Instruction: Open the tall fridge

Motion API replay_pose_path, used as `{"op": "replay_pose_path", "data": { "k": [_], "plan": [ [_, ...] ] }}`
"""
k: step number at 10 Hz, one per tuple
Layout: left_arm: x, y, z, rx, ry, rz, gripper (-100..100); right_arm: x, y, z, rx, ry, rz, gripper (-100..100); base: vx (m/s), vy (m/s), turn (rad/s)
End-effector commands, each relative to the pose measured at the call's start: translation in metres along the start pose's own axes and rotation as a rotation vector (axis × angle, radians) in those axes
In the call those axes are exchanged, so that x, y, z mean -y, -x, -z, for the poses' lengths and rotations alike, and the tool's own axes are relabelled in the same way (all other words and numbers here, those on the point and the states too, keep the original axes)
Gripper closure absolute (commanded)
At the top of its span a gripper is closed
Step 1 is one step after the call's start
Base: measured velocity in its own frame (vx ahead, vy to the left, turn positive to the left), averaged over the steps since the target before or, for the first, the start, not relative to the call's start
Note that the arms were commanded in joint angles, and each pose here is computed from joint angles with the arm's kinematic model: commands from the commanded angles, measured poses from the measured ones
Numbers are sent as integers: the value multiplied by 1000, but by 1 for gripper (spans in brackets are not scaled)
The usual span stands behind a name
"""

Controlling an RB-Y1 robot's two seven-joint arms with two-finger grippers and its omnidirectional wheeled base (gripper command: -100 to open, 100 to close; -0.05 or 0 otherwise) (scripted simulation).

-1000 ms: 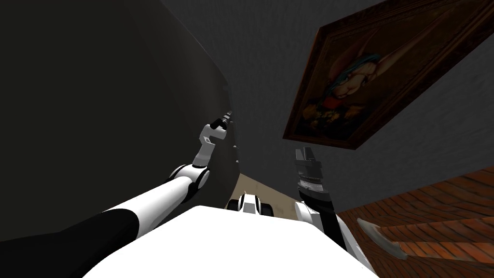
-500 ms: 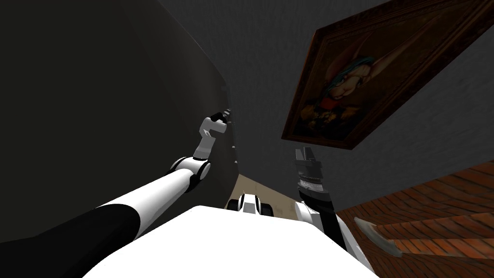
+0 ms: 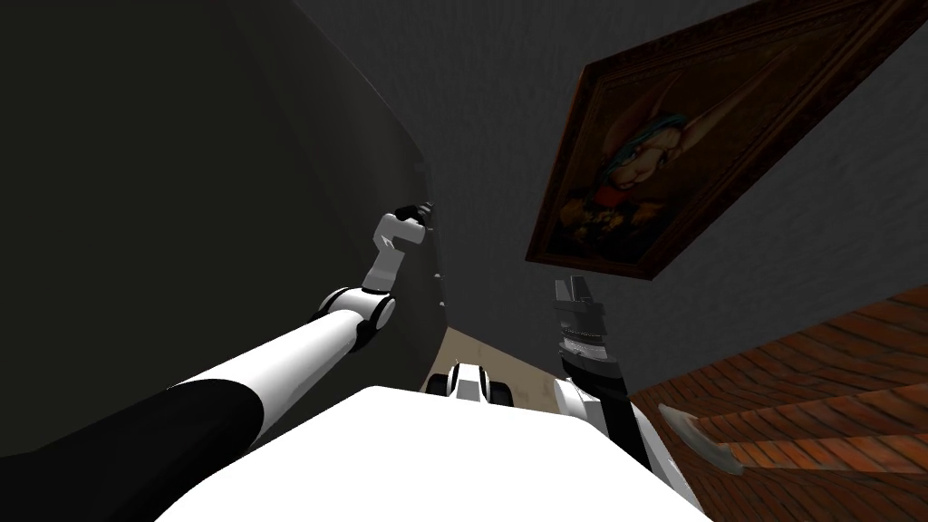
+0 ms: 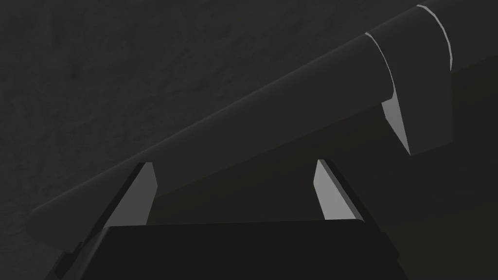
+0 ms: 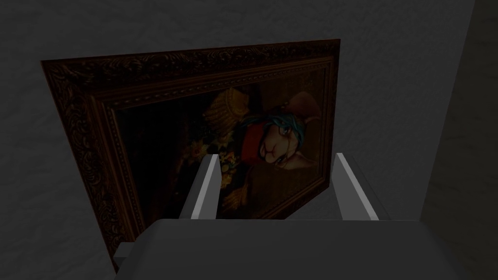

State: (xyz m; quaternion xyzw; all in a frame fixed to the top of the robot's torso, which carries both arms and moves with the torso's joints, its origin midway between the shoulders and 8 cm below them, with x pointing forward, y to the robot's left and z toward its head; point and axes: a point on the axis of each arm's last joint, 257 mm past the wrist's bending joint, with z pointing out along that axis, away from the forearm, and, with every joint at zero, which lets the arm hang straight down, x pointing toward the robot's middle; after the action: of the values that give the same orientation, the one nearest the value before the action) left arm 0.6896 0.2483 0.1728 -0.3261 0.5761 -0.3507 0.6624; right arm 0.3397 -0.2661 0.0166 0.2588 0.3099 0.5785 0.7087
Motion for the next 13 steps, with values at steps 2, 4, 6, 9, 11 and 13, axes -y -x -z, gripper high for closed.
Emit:
{"op": "replay_pose_path", "data": {
  "k": [2, 4, 6, 9, 11, 13],
  "plan": [
    [38, 39, -1, 51, -23, -11, -100, 0, 0, 0, 0, 0, 0, 0, 21, -14, -6],
    [29, 53, -6, 58, 30, -20, -100, 0, 0, 0, 0, 0, 0, 0, -10, -8, -32],
    [46, 57, -5, 64, 6, -18, -100, 0, 0, 0, 0, 0, 0, 0, 11, -6, -8],
    [46, 57, -5, 64, 6, -18, -100, 0, 0, 0, 0, 0, 0, 0, 3, -7, -5],
    [42, 72, -9, 72, 52, -24, -100, 0, 0, 0, 0, 0, 0, 0, 24, -22, -39],
    [53, 74, -8, 76, 37, -22, -100, 0, 0, 0, 0, 0, 0, 0, 1, -7, 10]
  ]
}}
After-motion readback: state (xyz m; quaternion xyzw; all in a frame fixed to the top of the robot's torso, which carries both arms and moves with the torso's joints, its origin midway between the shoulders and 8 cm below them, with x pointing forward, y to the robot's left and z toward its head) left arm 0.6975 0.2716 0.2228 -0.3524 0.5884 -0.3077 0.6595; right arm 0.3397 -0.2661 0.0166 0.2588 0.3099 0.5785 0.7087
